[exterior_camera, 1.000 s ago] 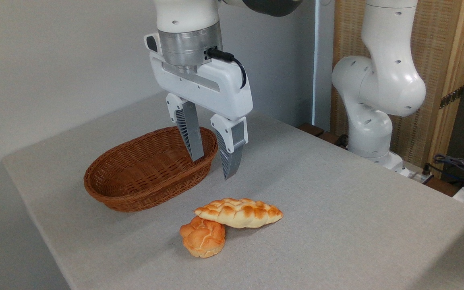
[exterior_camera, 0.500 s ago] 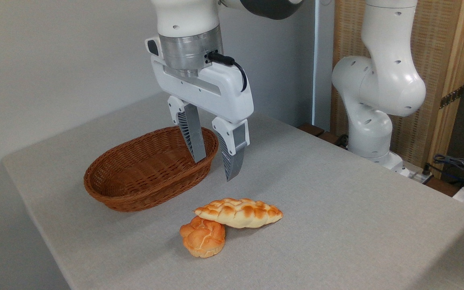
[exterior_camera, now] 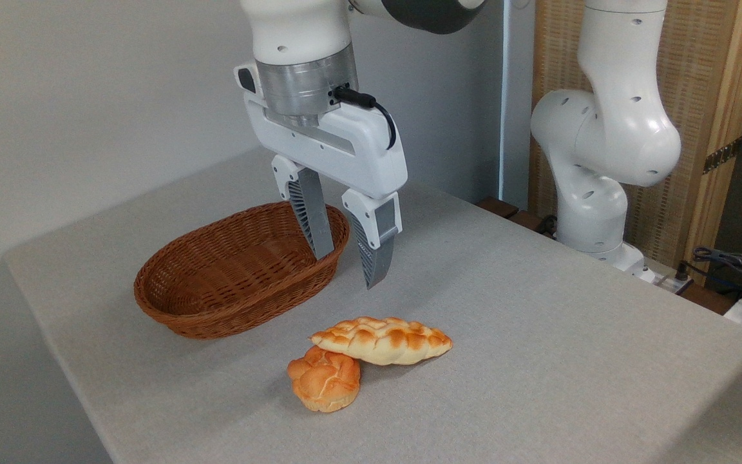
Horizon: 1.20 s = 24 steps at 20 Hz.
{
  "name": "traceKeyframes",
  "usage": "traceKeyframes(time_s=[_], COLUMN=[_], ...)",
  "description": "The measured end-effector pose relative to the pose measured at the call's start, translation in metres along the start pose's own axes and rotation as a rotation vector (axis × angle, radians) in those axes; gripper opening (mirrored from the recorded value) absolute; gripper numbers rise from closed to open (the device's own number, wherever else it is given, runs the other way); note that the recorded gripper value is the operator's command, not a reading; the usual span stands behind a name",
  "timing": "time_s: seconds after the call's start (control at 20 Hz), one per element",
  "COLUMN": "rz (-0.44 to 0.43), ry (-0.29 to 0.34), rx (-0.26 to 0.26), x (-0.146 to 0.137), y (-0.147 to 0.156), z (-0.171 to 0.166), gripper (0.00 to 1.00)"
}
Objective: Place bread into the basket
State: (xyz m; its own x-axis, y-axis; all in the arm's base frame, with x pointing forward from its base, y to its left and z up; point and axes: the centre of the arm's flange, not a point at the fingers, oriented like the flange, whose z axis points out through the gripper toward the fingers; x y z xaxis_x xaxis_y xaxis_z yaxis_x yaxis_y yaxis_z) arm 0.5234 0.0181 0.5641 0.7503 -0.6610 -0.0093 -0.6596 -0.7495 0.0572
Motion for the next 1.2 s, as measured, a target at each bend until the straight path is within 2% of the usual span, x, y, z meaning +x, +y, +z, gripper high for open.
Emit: traceKeyframes(time_s=[0.25,0.45,0.55,0.8,1.0,1.2], rz=[0.044,0.074,0.113,0.158,0.226,0.275], ry=[-0.014,0.035,0.040,0.023,-0.008,-0.018], rx=[-0.024,0.004,0.010,0.068,0.082,0.082], x=[-0.011,-0.027,-0.031,-0.040,-0.036,-0.017], y=[0.014,0.024,0.027,0.020,0.017,0.027], z=[0.020,0.054,0.073,0.110,0.124,0.138], gripper=[1.00,1.00,1.00,1.00,1.00,1.00])
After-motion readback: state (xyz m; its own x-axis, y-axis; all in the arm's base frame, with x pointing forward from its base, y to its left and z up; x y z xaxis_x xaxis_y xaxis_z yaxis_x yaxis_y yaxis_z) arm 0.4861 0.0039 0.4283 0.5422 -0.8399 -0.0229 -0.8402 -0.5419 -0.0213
